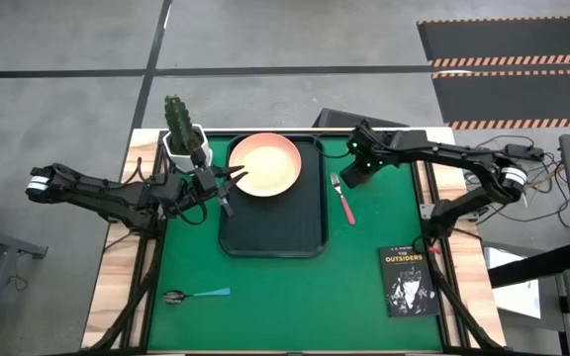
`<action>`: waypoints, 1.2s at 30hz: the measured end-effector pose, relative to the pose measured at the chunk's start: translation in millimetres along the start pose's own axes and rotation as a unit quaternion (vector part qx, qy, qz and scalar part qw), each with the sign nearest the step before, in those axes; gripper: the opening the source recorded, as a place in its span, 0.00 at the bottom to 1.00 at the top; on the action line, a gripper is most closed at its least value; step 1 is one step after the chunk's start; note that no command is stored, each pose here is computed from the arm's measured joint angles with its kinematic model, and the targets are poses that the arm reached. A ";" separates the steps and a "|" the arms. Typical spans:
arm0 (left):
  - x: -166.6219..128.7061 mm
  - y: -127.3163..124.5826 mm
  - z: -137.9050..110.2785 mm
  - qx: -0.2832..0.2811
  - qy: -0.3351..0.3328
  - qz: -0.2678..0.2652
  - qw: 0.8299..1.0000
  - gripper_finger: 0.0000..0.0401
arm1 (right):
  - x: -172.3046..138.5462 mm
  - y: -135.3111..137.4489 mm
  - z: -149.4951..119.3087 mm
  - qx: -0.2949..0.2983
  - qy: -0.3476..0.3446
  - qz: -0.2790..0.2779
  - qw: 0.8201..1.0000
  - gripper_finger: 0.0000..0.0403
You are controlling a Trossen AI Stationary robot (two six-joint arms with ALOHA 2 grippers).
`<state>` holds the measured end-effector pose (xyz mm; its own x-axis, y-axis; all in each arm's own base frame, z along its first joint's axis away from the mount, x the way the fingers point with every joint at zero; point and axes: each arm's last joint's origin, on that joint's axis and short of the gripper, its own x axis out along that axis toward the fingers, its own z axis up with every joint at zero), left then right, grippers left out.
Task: Pick and place plate/cup/fork/spoon on tray
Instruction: Put the red cup to the bottom right of the light orange plate on the black serving tray
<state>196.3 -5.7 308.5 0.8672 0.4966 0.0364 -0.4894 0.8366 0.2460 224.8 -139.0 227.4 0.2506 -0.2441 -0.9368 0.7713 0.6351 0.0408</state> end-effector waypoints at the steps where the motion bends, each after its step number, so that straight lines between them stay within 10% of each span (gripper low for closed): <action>1: 0.0 0.0 0.0 0.000 0.000 0.000 1.000 0.12 | 0.2 0.0 0.0 0.000 0.000 0.000 1.000 0.27; 6: 0.0 0.0 0.0 0.000 0.000 0.000 1.000 0.12 | -3.2 -0.5 -0.8 -0.005 -0.004 0.001 1.000 0.06; 16: 0.0 0.0 0.0 0.000 0.000 0.000 1.000 0.12 | -54.4 17.3 10.4 -0.043 -0.054 0.004 0.998 0.02; 36: 0.1 0.5 1.6 -0.003 -0.003 0.001 1.000 0.12 | -63.7 193.3 4.1 -0.320 -0.073 0.107 0.939 0.02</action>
<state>196.3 -5.6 310.2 0.8668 0.4970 0.0419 -0.4915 0.8370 0.2406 360.3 -3.7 296.3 0.4728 -0.1286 -0.8717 0.1965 0.9798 -0.0380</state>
